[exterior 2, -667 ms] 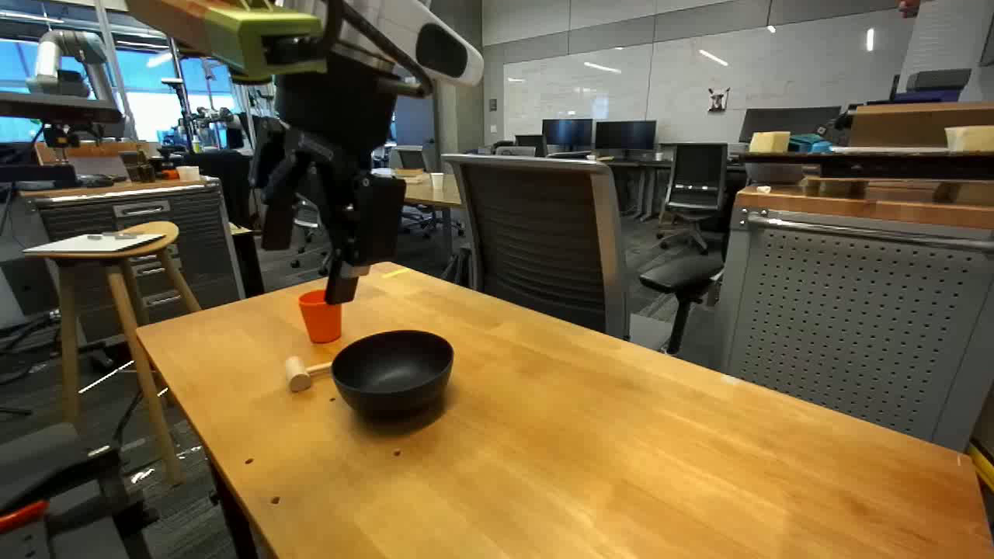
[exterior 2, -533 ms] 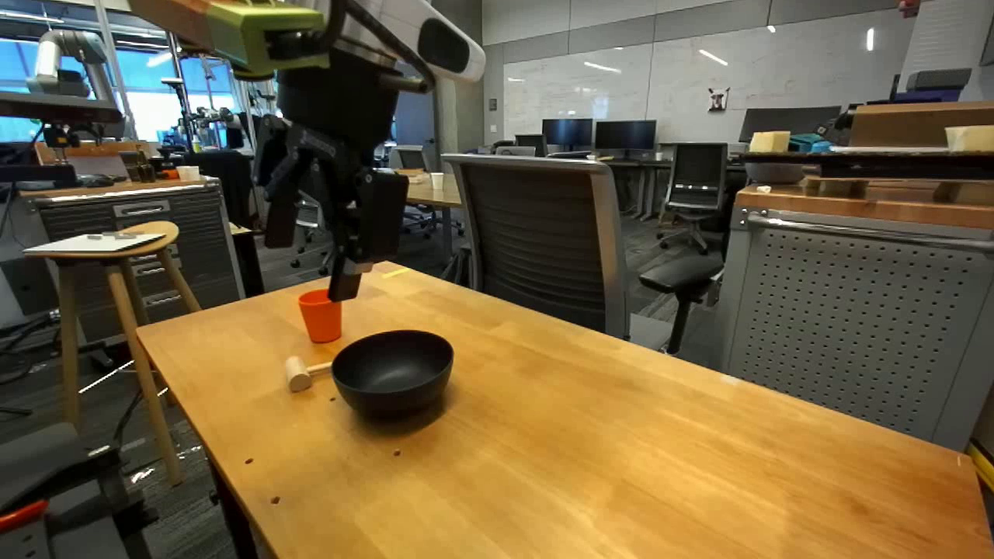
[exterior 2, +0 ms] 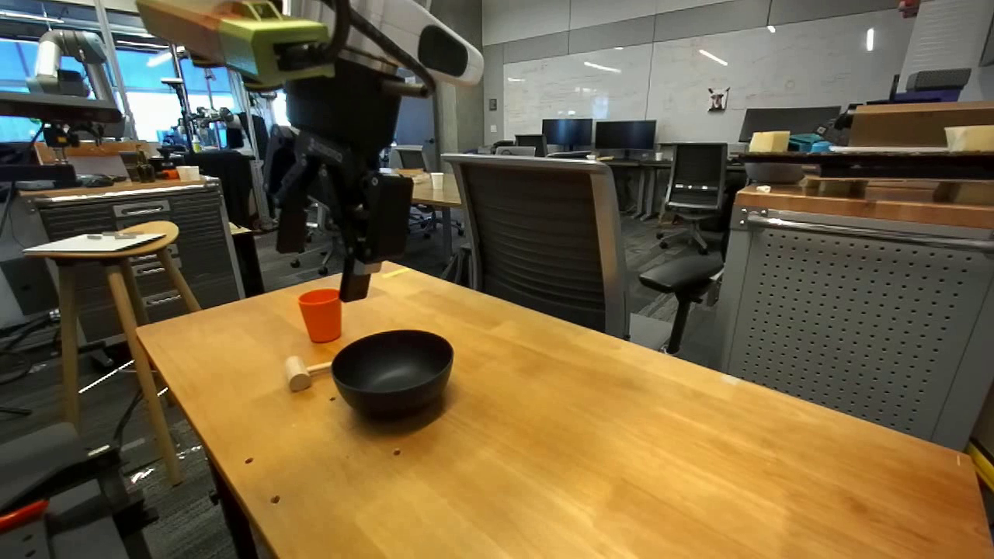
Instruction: Put the orange cup inside the black bowl
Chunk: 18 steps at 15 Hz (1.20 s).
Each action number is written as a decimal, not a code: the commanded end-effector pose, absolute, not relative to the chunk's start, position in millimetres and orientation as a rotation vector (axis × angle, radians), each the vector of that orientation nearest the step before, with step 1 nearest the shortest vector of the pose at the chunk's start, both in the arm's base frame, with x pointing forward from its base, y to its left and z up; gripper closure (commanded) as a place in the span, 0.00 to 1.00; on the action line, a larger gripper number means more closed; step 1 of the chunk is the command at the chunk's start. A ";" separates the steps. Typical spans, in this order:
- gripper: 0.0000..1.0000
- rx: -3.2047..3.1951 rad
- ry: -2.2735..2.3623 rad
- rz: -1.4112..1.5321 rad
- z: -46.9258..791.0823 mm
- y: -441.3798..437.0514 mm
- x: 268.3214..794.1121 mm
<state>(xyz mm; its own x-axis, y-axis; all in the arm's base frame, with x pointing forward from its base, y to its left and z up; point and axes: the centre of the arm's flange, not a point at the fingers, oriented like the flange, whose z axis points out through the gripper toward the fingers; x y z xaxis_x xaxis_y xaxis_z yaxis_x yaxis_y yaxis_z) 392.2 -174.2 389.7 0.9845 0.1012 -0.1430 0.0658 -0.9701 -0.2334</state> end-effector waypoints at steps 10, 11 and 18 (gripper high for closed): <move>0.00 -2.988 -0.661 0.158 293.5 87.8 504.2; 0.00 -2.991 -0.699 0.136 289.3 105.3 510.1; 0.00 -3.010 -0.962 -0.055 247.3 194.4 537.8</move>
<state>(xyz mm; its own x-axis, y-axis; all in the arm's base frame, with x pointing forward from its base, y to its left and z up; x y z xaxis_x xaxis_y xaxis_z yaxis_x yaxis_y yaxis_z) 512.8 169.1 264.1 0.8321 0.5542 -0.0195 0.5533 -0.8321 -0.0387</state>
